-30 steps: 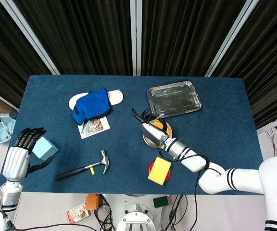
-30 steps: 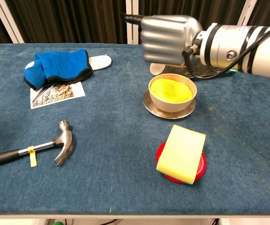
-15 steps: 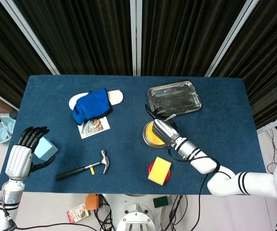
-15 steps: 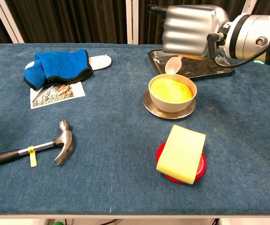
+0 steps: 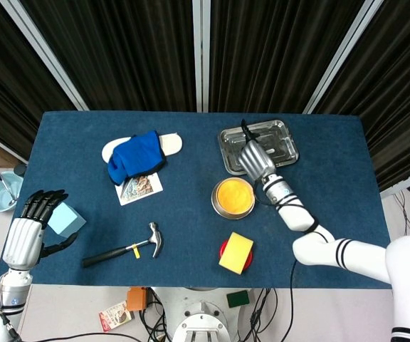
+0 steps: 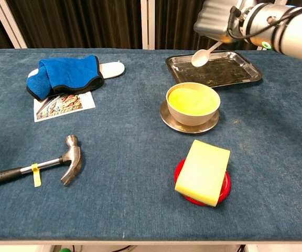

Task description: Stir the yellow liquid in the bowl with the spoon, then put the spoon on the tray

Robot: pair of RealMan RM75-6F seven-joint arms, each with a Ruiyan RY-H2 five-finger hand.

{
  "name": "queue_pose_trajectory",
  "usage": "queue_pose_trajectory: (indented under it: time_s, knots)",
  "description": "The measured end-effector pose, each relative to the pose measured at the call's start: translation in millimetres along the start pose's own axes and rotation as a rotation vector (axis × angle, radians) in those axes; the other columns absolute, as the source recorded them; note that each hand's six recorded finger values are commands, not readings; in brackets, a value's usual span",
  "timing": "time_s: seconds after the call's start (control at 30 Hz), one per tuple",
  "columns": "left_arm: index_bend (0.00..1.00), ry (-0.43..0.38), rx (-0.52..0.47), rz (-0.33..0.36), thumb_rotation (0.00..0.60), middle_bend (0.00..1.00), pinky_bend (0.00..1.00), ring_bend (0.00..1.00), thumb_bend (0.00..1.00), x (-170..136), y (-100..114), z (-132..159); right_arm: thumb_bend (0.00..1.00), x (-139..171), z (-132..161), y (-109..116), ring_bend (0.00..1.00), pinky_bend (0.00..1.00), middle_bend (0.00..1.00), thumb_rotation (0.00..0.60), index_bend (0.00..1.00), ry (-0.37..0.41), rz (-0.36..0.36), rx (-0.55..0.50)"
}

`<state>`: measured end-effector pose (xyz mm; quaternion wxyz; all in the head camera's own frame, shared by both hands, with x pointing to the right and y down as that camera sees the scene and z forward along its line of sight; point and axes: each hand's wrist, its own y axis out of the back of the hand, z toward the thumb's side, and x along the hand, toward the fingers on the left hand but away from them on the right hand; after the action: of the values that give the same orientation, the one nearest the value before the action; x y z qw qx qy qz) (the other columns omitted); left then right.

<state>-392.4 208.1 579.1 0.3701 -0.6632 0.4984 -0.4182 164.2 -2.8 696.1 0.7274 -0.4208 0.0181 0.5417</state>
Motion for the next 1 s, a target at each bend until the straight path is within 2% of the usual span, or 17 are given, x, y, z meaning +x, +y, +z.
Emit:
queue_pose_trajectory:
  time_s: [0.23,0.43,0.57,0.63,0.8,1.0]
  knots:
    - [0.17,0.001,0.007,0.0,0.6,0.16,0.12,0.13,0.13,0.8,1.9,1.4,0.48,-31.9,16.2,-22.5,0.24,0.0,0.46,0.6,0.7,-0.052,0.114,-0.221]
    - [0.17,0.004,0.007,-0.004,0.6,0.15,0.11,0.13,0.13,0.7,0.9,1.3,0.44,-49.3,26.6,-39.3,0.19,0.0,0.37,0.6,0.54,-0.11,0.193,-0.356]
    - [0.17,0.005,0.01,-0.003,0.6,0.16,0.11,0.13,0.13,0.7,1.6,-0.1,0.29,-53.1,28.8,-49.1,0.12,0.0,0.27,0.6,0.28,-0.138,0.237,-0.407]
    - [0.17,0.003,0.012,0.0,0.6,0.15,0.12,0.13,0.13,1.6,2.6,-0.1,0.24,-52.9,26.1,-52.2,0.1,0.0,0.25,0.6,0.23,-0.153,0.25,-0.424]
    - [0.17,-0.005,0.022,0.007,0.6,0.16,0.11,0.13,0.13,4.3,6.4,0.8,0.21,-48.2,14.1,-52.1,0.1,0.0,0.23,0.6,0.19,-0.176,0.243,-0.454]
    - [0.17,-0.001,0.056,0.007,0.6,0.16,0.11,0.13,0.13,6.9,14.3,-3.9,0.21,-25.6,-8.4,-42.8,0.1,0.0,0.24,0.6,0.19,-0.187,0.187,-0.515]
